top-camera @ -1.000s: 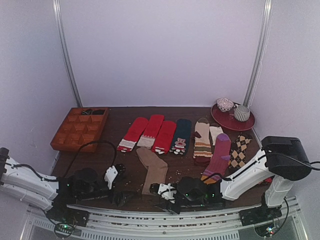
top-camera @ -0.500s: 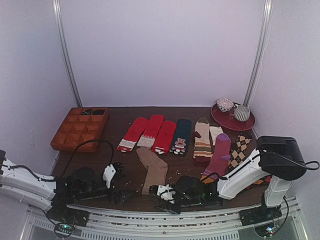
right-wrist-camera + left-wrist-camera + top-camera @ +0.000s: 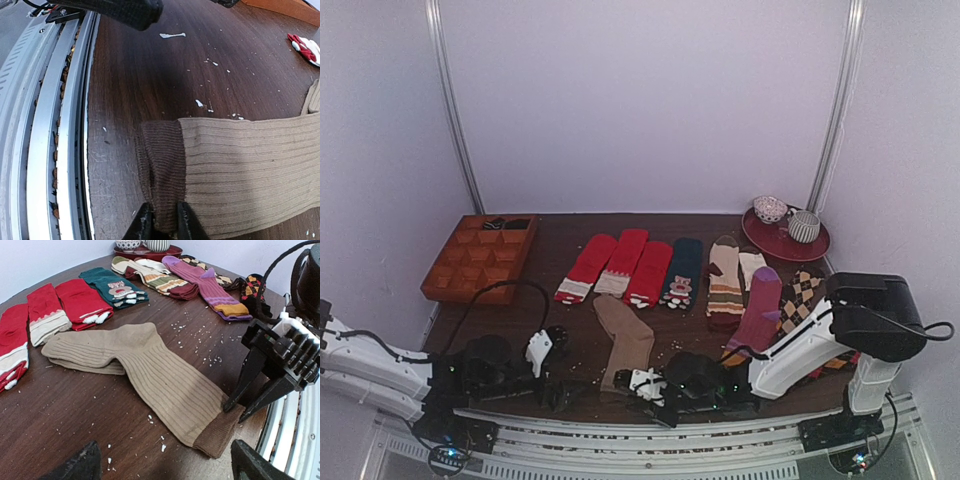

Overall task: Roll the socks
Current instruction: Roll a pair of socks at the center of the board.

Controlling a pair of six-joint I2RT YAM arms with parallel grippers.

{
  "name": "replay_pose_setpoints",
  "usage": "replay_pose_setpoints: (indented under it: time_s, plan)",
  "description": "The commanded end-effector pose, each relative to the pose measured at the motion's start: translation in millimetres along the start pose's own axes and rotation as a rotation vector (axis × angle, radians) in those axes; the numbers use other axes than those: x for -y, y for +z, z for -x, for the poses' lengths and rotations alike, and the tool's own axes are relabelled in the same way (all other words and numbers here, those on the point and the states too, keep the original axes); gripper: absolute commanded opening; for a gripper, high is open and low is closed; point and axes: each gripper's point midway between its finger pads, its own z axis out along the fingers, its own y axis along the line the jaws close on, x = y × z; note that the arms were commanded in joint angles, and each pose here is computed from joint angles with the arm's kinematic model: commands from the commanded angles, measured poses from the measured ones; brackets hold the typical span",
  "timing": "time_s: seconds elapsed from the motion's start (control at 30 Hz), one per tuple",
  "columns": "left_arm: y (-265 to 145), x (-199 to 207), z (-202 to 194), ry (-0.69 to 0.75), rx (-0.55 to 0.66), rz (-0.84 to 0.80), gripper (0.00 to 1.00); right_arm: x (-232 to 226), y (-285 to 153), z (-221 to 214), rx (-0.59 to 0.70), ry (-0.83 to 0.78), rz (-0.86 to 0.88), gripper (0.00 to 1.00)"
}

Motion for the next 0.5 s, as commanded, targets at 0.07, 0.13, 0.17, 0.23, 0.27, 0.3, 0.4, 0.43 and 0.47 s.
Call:
replay_pose_setpoints:
  time_s: [0.07,0.13,0.17,0.23,0.27,0.3,0.4,0.43,0.47]
  plan:
    - [-4.1,3.1,20.8,-0.004,0.06,-0.006,0.89,-4.3,-1.1,-45.5,-0.19,0.177,0.06,0.11]
    - [-5.5,3.2,25.5,0.004,0.072,-0.005,0.89,-6.7,-4.3,-46.0,-0.205,0.297,0.13,0.1]
    - [-6.1,3.9,28.6,0.01,0.079,-0.007,0.89,-6.0,-5.6,-46.5,-0.209,0.38,0.168,0.1]
    - [-7.3,6.1,34.9,0.027,0.094,-0.016,0.89,-7.8,-9.2,-47.9,-0.229,0.551,0.273,0.09]
    - [-7.4,7.2,37.7,0.032,0.1,-0.02,0.89,-9.6,-10.5,-49.6,-0.241,0.617,0.307,0.09]
    - [-7.4,8.1,40.1,0.038,0.106,-0.022,0.89,-11.6,-11.6,-49.8,-0.253,0.683,0.337,0.08]
    - [-6.7,13.9,46.6,0.059,0.122,-0.05,0.88,-16.6,-13.3,-47.9,-0.279,0.826,0.411,0.07]
    - [-6.4,16.8,46.9,0.067,0.124,-0.065,0.88,-17.4,-13.0,-48.4,-0.295,0.875,0.429,0.06]
    - [-6.5,20.2,48.5,0.073,0.13,-0.084,0.88,-16.7,-12.6,-48.8,-0.305,0.927,0.441,0.04]
